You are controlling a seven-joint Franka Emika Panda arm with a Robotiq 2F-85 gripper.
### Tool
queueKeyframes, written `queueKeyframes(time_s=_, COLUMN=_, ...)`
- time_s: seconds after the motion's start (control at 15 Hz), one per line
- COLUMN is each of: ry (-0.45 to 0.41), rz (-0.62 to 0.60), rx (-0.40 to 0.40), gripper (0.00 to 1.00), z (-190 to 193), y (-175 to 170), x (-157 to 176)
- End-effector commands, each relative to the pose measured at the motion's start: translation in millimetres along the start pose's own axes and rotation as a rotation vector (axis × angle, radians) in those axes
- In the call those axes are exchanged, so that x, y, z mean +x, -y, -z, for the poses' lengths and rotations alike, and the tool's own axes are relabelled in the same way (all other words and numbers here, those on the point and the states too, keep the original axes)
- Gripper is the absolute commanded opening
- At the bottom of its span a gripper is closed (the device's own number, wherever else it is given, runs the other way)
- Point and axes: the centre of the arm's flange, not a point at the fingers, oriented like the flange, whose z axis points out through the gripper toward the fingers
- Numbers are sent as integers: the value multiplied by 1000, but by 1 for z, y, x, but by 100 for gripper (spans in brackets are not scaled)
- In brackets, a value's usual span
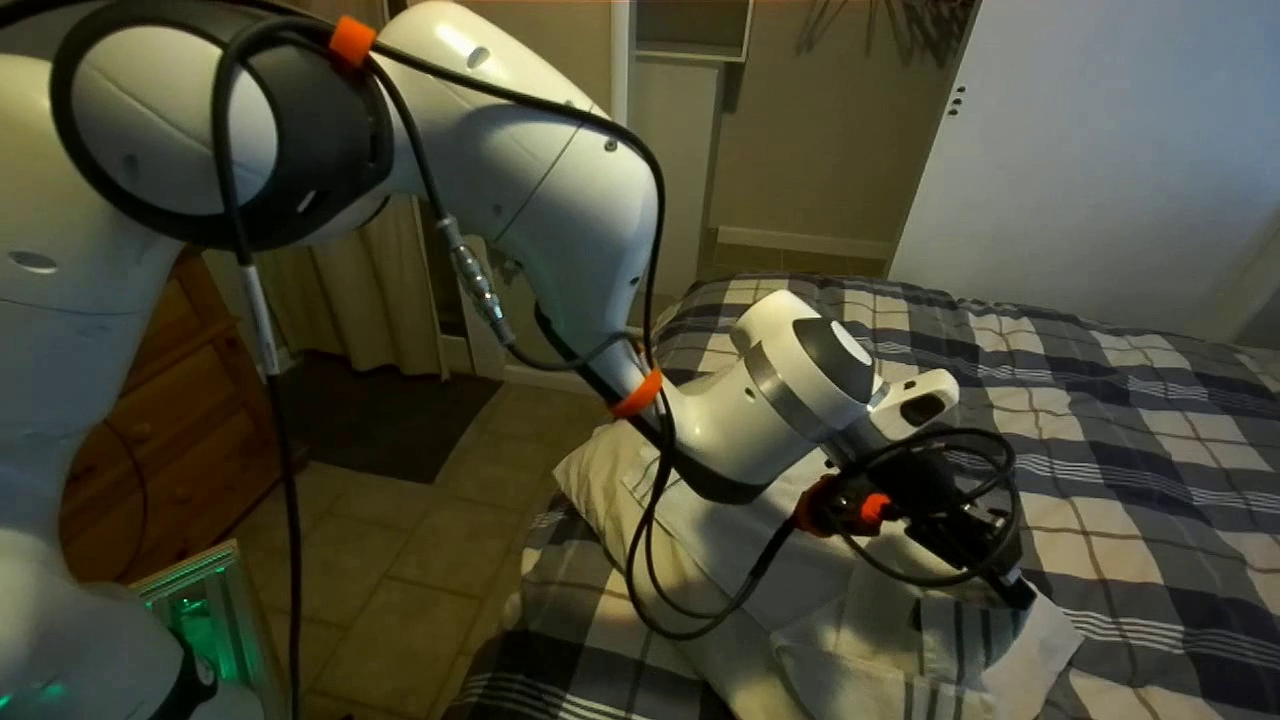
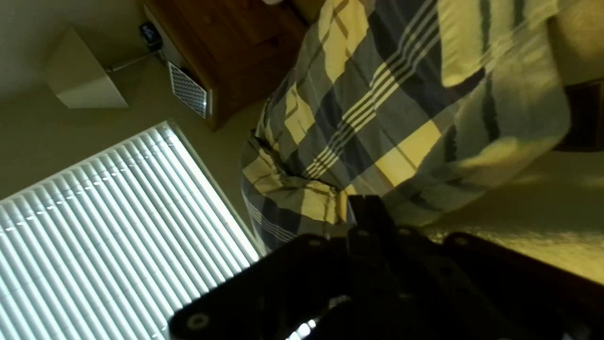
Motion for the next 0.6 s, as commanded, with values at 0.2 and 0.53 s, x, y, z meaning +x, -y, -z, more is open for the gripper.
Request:
queueKeyframes(time_s=0.2, ry=7, rz=-191, rx=-131, gripper=31, z=-45, y=-19, x=3)
queueKeyframes(time_s=0.53, ry=9, rz=-286, rx=-160, gripper=64, z=-32, y=-19, x=12)
